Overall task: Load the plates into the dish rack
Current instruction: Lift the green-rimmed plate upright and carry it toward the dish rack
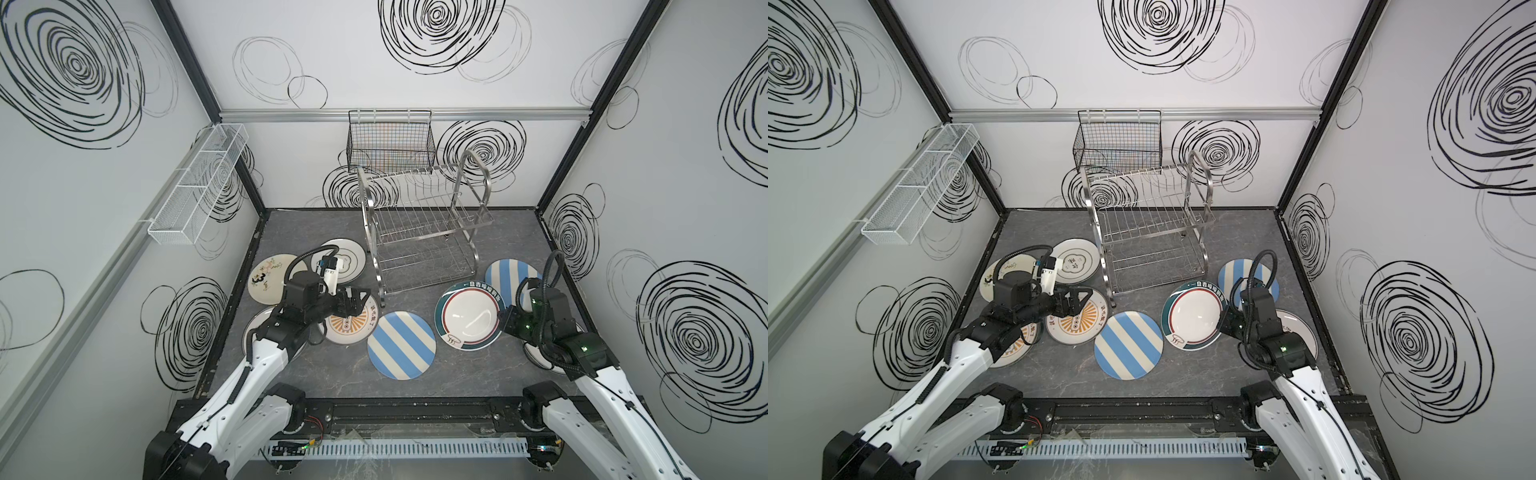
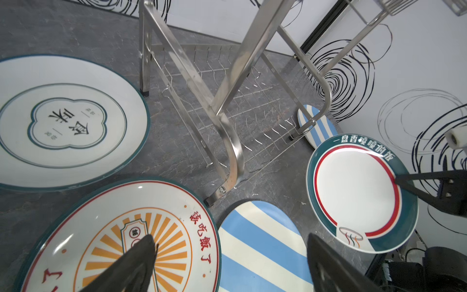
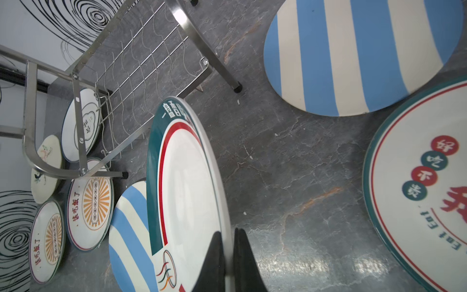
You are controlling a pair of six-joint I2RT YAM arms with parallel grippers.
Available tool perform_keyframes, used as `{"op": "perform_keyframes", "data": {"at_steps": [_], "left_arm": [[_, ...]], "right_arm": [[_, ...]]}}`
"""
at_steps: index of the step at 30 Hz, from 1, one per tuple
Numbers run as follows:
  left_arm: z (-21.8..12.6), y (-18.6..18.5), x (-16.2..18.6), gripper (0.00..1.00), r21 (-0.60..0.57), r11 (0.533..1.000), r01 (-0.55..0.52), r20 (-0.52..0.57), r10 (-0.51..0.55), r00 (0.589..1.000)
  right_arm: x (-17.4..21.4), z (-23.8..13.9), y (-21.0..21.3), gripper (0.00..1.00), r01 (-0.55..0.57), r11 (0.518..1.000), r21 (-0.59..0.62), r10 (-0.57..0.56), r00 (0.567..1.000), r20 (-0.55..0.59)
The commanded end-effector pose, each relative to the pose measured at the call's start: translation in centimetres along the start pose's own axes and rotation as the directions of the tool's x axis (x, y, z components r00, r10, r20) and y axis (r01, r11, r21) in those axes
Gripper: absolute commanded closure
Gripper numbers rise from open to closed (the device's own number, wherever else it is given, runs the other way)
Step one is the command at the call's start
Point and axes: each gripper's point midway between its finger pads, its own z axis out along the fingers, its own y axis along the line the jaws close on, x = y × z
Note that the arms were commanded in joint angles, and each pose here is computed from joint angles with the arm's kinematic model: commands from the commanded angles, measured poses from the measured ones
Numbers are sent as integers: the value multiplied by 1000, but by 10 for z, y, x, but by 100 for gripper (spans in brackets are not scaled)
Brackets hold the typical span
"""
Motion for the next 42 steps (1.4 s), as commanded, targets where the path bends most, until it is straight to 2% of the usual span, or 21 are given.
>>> {"op": "perform_keyframes", "data": {"at_steps": [1,6,11,17,26,35,38,42], "left_arm": [[-7,-10,-38,4,8,997,-73,92,72,993],[-6,-2,-51,4,-18,996,-90,106,92,990],[-5,7,-57,4,-22,997,-71,111,73,991],[-1,11,-51,4,-16,998,-53,91,54,994],[1,9,-47,4,4,999,-41,79,40,996],[2,4,-45,4,39,999,-24,75,21,997],[4,2,-41,4,55,998,-15,68,11,998],[5,-1,-39,4,61,998,-22,61,19,998]], "right_arm": [[-16,-24,23,100,63,995,-75,-60,997,40],[-28,-42,35,100,140,986,-92,-135,989,66],[-60,-73,63,100,222,965,-136,-199,966,164],[-90,-101,89,100,313,939,-146,-274,933,234],[-112,-127,140,100,383,874,-301,-306,912,272],[-175,-148,172,100,408,878,-252,-290,870,399],[-208,-165,181,100,397,896,-199,-264,836,480],[-255,-184,185,100,366,927,-85,-248,765,594]]}}
